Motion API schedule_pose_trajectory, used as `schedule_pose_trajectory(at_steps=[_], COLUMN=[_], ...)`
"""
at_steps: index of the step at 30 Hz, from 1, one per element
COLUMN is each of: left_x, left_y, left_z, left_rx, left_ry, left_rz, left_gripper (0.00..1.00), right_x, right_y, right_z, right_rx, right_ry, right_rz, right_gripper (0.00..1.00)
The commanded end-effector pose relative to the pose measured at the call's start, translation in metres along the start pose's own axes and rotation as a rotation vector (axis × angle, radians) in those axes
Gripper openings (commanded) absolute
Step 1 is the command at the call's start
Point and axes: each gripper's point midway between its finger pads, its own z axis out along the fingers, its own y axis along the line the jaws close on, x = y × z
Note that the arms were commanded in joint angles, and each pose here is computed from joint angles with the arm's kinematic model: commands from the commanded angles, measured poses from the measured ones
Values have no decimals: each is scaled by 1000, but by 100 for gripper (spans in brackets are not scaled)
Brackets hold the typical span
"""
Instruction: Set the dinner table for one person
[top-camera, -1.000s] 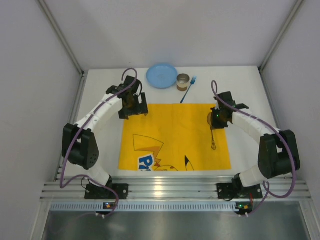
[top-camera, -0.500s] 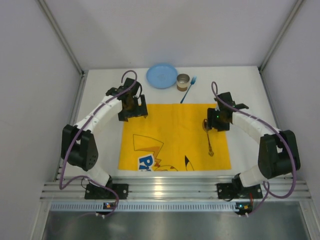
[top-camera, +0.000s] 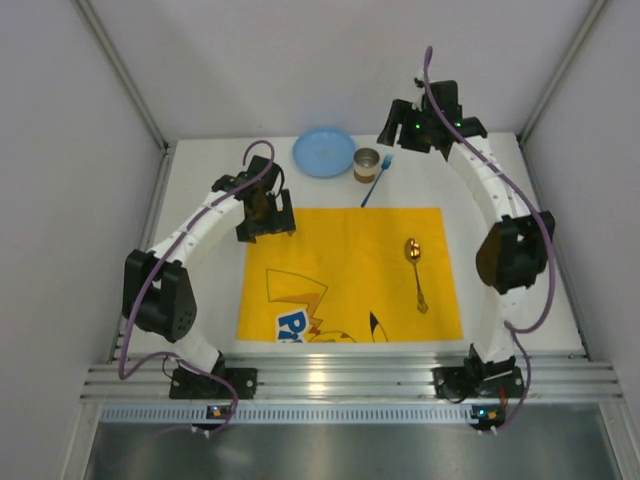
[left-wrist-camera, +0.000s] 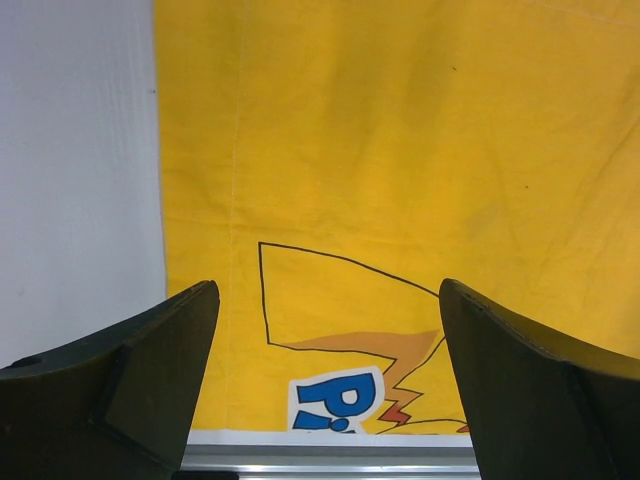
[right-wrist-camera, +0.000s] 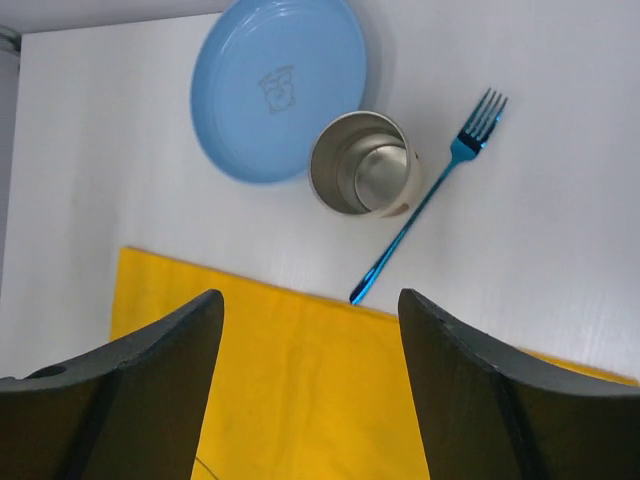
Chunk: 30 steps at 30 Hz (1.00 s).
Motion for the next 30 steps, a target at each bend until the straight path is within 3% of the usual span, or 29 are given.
schedule_pose_trajectory(at_steps=[1,5,13,15,16,19,20,25,30], left_x=[-17,-21,-28,-29,-32,-33,-33,-31,-28], left_y=[-7,-4,14,17,18,20,20,19,17], left_z=[-12,-15,-17,-15,-15,-12,-12,-6,-4], left_rx=[18,5,-70,-80,-89,-95,-93,-92,-81], left_ry=[-57,-75,-109,-105,-108,-102,-101,-81,-68], left_rz=[14,20,74,85,85,89,89,91,90], left_gripper=[97,97,98,98,98,98,98,98,98], right_x=[20,17,39,44,45,44,36,-6,-33], right_y=[2,-13,-36,-41,-41,-43,-42,-23,-29], right_z=[69,121,159,165,166,164,159,124,54], right_rx=[-69,-33,49,69,75,89,87,45,104], right_ry=[116,113,125,130,129,122,106,18,-54], right_rz=[88,182,217,226,230,232,230,192,140], right_gripper=[71,71,68,56,38,8,4,0,0])
